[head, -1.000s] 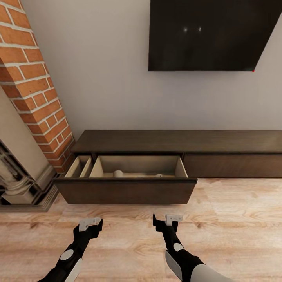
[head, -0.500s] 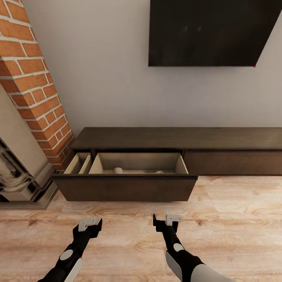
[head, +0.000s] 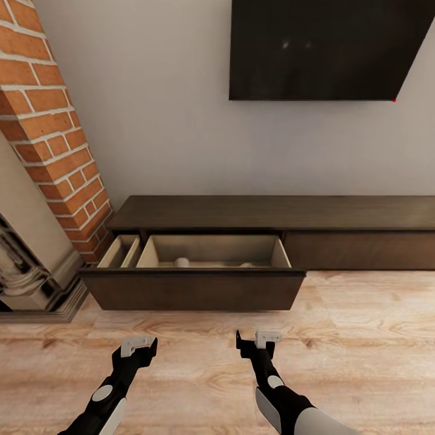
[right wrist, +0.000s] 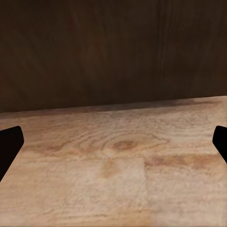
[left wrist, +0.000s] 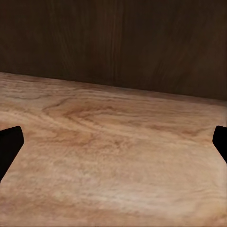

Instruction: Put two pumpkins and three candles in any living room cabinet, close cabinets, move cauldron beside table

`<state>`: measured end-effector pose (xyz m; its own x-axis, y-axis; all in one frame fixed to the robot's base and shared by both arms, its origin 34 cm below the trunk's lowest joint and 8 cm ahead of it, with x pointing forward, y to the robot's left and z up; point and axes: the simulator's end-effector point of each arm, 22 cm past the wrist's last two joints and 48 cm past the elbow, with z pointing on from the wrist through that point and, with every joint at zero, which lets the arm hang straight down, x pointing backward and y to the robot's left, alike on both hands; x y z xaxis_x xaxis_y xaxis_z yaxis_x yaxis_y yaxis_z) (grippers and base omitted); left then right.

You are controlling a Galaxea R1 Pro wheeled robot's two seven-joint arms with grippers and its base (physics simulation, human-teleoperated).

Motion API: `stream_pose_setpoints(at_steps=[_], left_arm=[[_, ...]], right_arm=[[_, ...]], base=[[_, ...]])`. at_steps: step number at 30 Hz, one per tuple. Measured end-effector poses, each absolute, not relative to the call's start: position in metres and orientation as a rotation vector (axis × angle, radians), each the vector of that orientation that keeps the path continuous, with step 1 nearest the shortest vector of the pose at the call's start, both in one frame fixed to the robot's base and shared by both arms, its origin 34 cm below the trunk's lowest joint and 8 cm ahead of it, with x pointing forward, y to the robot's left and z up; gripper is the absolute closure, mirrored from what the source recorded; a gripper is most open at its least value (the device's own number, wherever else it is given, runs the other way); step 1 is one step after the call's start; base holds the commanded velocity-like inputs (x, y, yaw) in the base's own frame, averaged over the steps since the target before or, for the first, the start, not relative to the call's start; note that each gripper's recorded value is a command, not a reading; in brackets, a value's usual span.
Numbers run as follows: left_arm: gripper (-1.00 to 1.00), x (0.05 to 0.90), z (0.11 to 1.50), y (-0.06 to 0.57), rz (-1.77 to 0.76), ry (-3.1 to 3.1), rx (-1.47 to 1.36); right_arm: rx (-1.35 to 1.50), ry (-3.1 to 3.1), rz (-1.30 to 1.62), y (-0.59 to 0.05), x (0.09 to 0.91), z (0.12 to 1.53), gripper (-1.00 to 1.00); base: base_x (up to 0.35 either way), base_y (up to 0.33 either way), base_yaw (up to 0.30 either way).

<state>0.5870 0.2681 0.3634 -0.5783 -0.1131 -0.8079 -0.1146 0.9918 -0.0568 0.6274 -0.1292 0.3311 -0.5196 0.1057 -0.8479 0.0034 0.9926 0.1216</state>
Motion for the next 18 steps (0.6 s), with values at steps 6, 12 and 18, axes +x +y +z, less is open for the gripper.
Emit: stream_pose_setpoints(at_steps=[6,12,18], left_arm=[[-1.0,0.5866,0.3628,0.2682,0.002,2.195,-0.159],[-1.0,0.5869,0.3633,0.2682,0.002,2.192,-0.159],[-1.0,0.5869,0.3634,0.2682,0.002,2.191,-0.159]], right_arm=[[0.076,2.116,0.127,-0.1291,0.627,0.3307,-1.0],[0.076,2.116,0.127,-0.129,0.6269,0.3306,-1.0],[0.076,2.116,0.127,-0.129,0.6268,0.3306,-1.0]], base=[[0.296,0.0,0.0],[0.286,0.0,0.0],[0.198,0.0,0.0]])
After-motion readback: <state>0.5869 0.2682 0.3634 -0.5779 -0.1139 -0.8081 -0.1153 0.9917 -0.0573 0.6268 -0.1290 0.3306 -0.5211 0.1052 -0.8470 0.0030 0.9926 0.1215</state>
